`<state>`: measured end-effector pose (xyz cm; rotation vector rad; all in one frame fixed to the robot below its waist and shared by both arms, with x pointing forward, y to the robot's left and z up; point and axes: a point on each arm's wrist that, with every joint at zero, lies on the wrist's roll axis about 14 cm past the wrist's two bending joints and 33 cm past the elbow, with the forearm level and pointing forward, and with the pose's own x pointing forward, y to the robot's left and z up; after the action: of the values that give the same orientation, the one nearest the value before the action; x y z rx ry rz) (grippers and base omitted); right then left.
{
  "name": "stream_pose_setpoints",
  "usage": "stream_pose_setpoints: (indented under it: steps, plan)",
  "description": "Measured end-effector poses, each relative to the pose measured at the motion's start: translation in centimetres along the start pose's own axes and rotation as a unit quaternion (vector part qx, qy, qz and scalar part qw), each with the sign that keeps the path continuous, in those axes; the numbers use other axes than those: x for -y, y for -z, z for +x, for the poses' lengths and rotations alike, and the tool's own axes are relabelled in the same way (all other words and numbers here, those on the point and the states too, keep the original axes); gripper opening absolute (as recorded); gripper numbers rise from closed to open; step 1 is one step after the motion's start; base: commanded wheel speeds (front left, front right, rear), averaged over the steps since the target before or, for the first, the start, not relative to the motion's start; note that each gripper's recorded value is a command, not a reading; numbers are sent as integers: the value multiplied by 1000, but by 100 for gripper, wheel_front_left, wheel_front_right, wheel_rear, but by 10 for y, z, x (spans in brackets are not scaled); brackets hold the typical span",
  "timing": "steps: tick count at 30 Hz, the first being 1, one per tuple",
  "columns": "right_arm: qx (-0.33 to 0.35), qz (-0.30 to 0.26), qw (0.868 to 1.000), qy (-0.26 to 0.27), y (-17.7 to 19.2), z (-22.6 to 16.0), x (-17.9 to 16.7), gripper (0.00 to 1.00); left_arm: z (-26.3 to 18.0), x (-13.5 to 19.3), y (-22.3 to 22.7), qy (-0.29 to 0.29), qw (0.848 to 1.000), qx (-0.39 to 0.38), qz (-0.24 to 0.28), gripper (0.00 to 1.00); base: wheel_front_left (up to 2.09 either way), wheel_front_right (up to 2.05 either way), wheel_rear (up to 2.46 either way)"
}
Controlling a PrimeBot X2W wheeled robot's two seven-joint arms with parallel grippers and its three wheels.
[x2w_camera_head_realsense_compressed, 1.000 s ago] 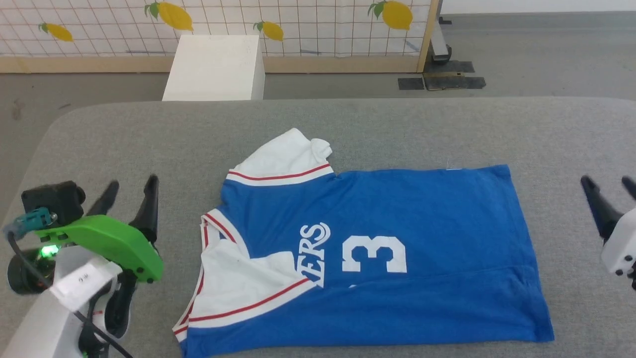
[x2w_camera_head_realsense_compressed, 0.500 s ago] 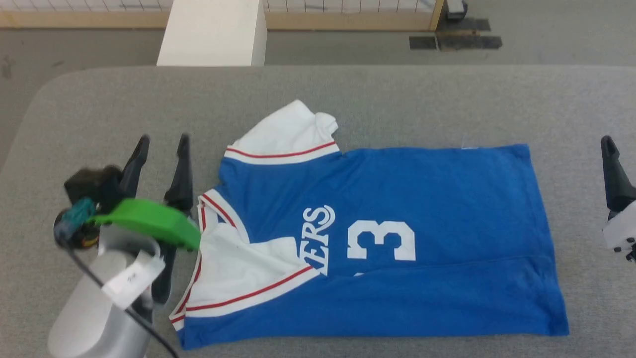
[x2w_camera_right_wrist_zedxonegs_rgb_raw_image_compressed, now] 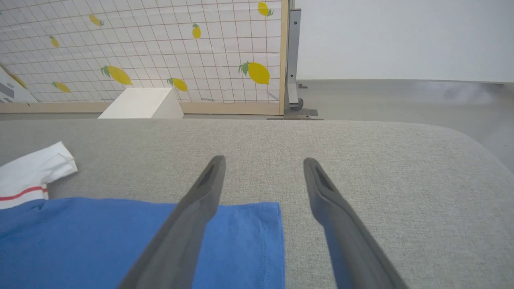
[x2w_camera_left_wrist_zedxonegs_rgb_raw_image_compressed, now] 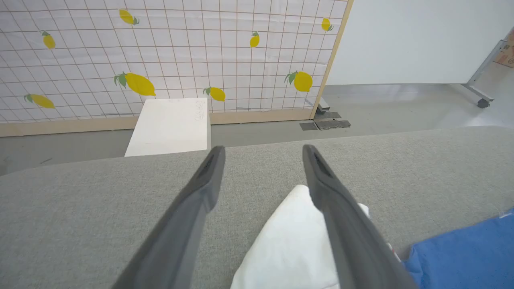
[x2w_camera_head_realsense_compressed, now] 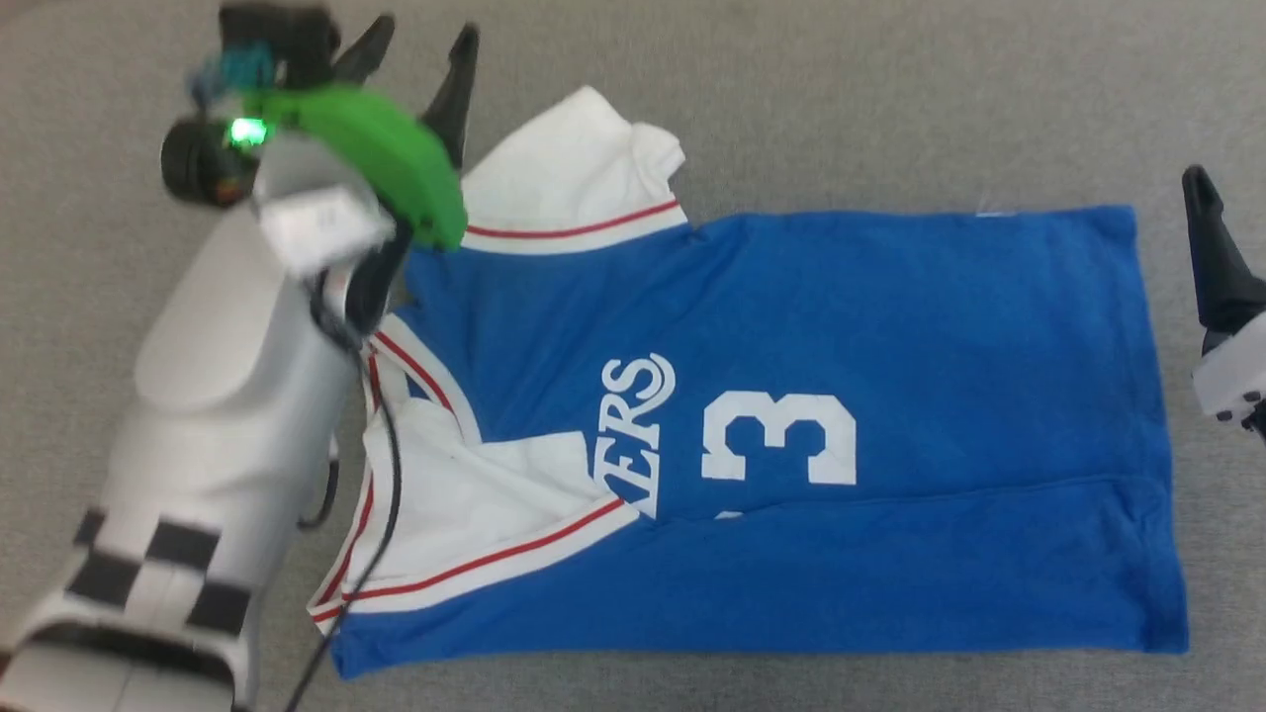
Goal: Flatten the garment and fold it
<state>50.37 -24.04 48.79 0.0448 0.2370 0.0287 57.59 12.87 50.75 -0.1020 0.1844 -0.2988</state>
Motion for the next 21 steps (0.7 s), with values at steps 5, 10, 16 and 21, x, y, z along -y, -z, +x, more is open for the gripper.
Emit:
stream_pose_setpoints:
  steps: [5, 10, 16, 21]
  plan:
    - [-28, -3, 1000, -5, 20, 10, -3, 100, 31, 1, 42, 8, 990, -139, 10, 100, 0, 0, 0]
    - [-47, -4, 999, 4, 34, 10, 4, 100, 46, 6, 76, 14, 965, -263, 19, 100, 0, 0, 0]
    - [-61, -6, 998, 24, 45, 8, 20, 100, 59, 24, 98, 34, 939, -340, 46, 100, 0, 0, 0]
    - [-68, -6, 997, 36, 50, 5, 28, 100, 52, 24, 132, 30, 909, -410, 65, 100, 0, 0, 0]
